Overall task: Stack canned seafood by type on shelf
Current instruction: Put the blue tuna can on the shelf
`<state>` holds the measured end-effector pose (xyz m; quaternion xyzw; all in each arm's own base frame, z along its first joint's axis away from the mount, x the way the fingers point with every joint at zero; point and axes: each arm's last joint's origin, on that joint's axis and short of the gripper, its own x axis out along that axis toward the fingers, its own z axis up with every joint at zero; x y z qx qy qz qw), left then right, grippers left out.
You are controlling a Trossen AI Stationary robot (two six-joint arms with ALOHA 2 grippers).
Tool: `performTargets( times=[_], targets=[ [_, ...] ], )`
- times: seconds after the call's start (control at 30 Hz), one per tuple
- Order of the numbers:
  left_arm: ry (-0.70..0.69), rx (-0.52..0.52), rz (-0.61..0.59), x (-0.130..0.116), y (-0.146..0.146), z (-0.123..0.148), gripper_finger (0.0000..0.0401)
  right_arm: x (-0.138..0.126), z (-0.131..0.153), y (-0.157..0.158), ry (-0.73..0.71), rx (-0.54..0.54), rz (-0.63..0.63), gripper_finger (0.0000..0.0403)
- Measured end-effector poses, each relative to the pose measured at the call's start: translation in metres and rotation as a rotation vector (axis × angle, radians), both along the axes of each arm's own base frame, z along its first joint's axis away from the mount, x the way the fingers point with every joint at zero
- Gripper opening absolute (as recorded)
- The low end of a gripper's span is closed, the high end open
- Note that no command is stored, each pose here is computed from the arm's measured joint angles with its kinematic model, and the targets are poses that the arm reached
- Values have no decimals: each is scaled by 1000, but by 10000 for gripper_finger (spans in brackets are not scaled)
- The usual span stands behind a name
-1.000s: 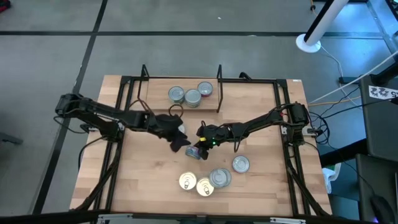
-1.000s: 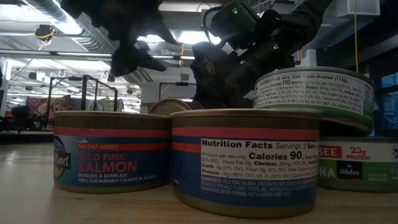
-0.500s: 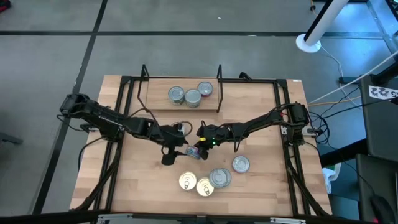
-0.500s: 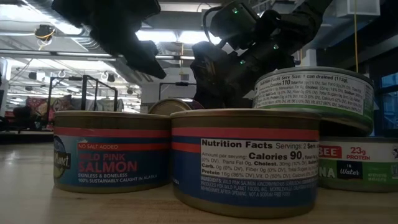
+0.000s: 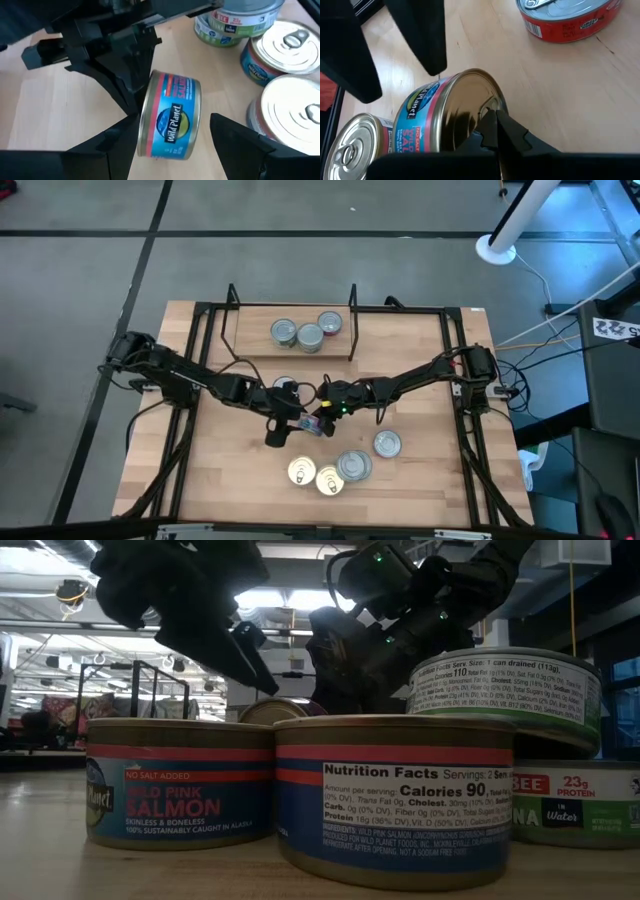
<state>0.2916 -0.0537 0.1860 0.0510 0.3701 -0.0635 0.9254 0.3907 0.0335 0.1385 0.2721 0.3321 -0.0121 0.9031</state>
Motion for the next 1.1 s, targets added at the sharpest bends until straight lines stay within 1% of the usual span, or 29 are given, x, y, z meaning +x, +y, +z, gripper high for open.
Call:
performTargets(
  times=[0.17,0.33,0.8,0.9,1.1],
  targets=[
    [-16,-17,19,1,2,1,241,0,0,0,0,0,0,1],
    [-20,-88,95,3,4,2,241,0,0,0,0,0,0,1],
    [-43,-139,164,4,3,4,241,0,0,0,0,0,0,1],
    [-44,-129,149,4,2,4,241,0,0,0,0,0,0,1],
    [-51,-49,71,3,-1,4,241,0,0,0,0,0,0,1]
  ],
)
